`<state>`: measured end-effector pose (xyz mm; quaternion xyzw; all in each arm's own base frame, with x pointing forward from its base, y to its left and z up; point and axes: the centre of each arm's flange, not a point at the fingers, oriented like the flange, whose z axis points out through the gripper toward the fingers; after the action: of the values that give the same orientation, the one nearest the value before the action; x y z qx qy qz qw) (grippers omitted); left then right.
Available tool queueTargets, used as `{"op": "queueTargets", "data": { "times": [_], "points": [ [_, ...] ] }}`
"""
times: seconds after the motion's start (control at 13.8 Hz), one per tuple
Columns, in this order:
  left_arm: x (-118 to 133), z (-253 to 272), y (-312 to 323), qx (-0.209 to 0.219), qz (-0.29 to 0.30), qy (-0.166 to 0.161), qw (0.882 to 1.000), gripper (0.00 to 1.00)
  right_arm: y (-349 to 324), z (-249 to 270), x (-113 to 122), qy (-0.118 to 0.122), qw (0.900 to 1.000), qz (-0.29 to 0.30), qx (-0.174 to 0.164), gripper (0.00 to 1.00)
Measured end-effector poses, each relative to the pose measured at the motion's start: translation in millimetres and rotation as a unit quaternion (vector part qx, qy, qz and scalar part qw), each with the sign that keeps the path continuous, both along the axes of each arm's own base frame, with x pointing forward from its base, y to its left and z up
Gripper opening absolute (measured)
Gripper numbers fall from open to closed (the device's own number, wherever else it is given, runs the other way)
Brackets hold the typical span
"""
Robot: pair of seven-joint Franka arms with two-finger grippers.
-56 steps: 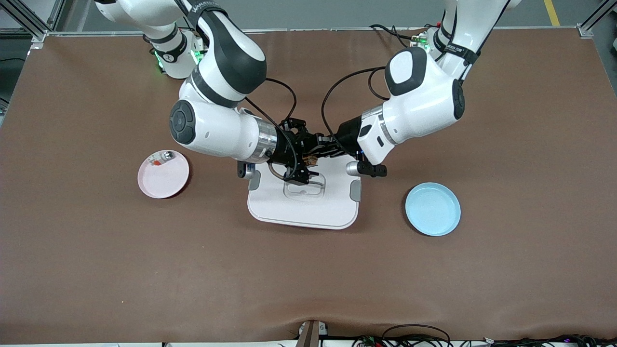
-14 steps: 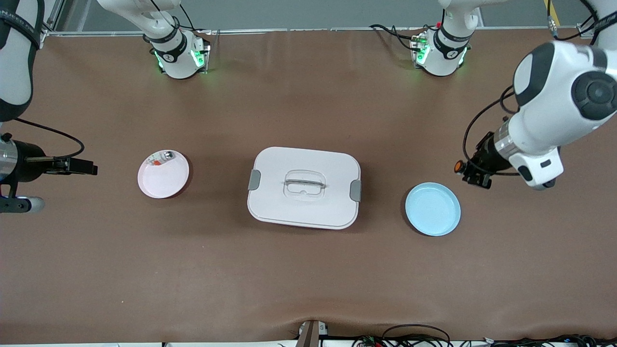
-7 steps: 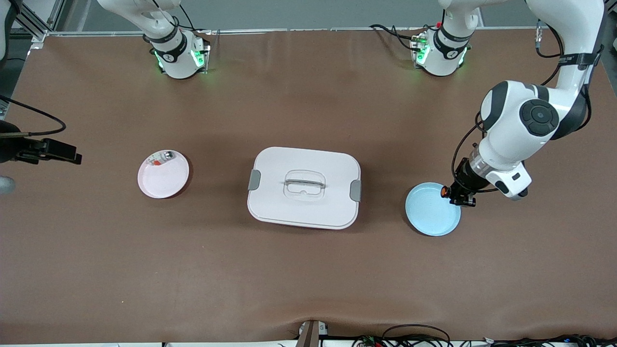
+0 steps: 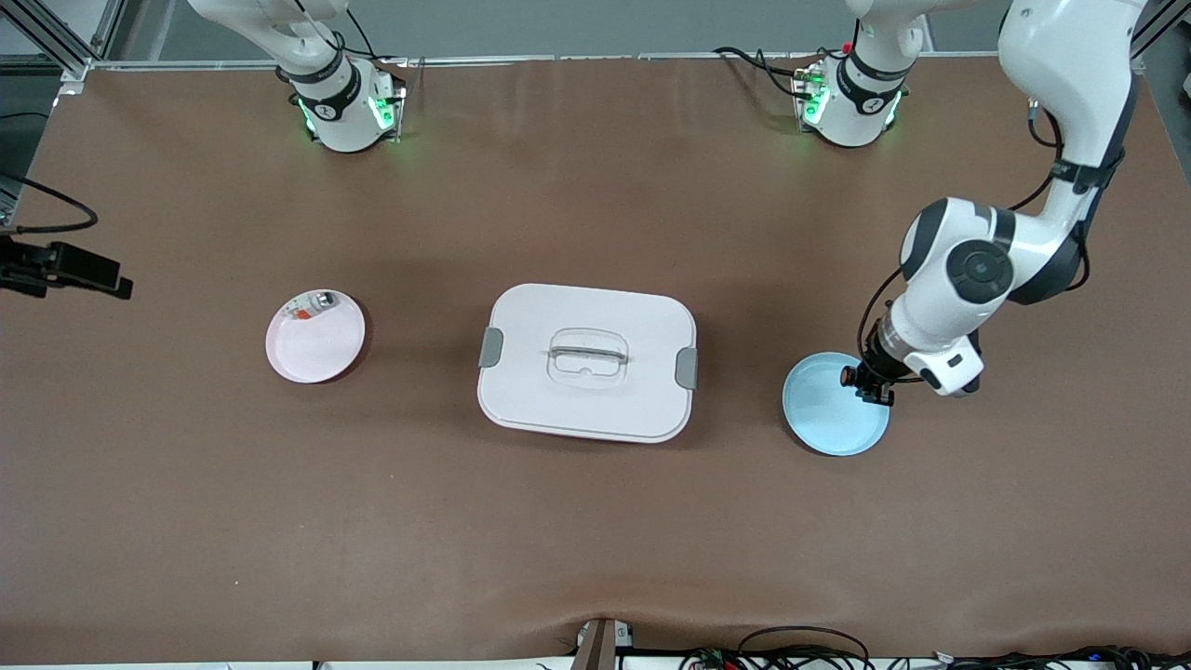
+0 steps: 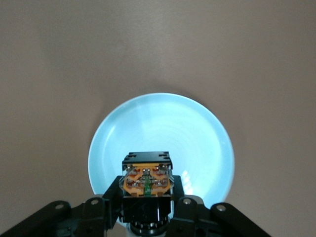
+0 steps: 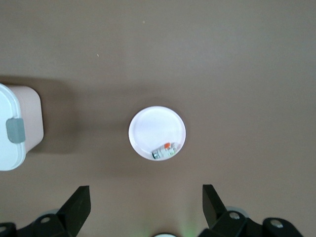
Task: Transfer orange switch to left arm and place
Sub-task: 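Lower the switch onto the light-blue plate with the left gripper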
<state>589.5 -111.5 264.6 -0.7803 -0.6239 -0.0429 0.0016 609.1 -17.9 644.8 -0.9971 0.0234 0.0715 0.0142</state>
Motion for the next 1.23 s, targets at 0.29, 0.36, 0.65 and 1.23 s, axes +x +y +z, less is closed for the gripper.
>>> {"op": "queueTargets", "data": {
  "times": [0.29,0.36,0.65,1.23],
  "points": [
    [6.4,-30.2,1.2,0.003,0.008,0.01,1.0,0.43,-10.2,-5.7,-7.5,0.025,1.0,-0.008,0.002,1.0],
    [10.8,-31.9,1.5,0.0,0.013,0.009,1.0,0.43,-13.9,-8.6,-9.8,0.029,1.0,-0.011,0.003,1.0],
    [25.7,-44.5,1.4,-0.011,0.039,0.01,0.999,0.43,-19.2,-8.4,-20.4,0.031,0.999,-0.016,0.005,1.0],
    [19.8,-75.5,-0.3,-0.011,0.05,0.033,0.998,0.43,-24.1,-19.2,-49.5,-0.012,1.0,-0.022,0.011,1.0]
  ]
}}
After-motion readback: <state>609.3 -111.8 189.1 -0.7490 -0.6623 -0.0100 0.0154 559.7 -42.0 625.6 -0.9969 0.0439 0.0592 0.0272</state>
